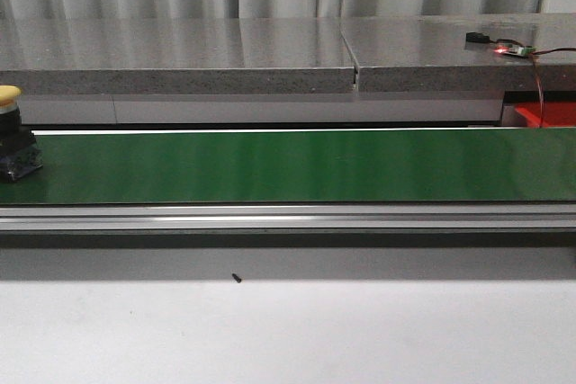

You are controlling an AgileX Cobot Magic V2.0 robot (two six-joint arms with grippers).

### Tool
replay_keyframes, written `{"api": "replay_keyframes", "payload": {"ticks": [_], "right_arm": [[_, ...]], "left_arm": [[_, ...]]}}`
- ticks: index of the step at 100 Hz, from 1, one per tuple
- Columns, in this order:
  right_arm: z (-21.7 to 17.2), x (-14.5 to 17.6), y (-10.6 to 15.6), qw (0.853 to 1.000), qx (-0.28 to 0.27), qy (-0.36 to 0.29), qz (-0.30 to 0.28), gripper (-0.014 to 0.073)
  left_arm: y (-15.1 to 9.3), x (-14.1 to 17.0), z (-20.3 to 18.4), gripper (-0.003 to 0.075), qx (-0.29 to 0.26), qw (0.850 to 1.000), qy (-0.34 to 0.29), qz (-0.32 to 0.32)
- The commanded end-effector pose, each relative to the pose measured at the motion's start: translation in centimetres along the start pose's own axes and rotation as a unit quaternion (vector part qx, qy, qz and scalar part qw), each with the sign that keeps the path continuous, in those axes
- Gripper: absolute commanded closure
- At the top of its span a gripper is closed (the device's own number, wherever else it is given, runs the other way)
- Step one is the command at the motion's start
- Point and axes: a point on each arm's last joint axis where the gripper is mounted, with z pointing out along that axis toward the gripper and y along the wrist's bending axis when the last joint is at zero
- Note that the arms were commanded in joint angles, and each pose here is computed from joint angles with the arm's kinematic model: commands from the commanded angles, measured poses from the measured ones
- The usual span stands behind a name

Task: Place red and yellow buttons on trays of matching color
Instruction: 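Grasp a red button with the left gripper and set it on the belt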

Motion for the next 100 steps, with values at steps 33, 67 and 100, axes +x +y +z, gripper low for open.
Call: {"api": "replay_keyframes", "payload": {"ticks": [33, 67, 100], "right_arm": [[-0.4, -1.3, 0.0, 0.999, 0.006, -0.039, 0.002, 0.0662], [-0.4, -1.3, 0.0, 0.999, 0.006, -0.039, 0.002, 0.0662], [-0.4, -1.3, 0.0, 0.999, 0.006, -0.039, 0.002, 0.0662]], "left_arm": [[-3.4, 0.2, 1.4, 0.0459, 0.035, 0.998, 0.015, 0.04], [-3.1, 0.8, 5.7, 0.0454, 0.022, 0.995, 0.095, 0.036], [-3.1, 0.5, 5.9, 0.0143, 0.024, 0.996, 0.078, 0.042]]}}
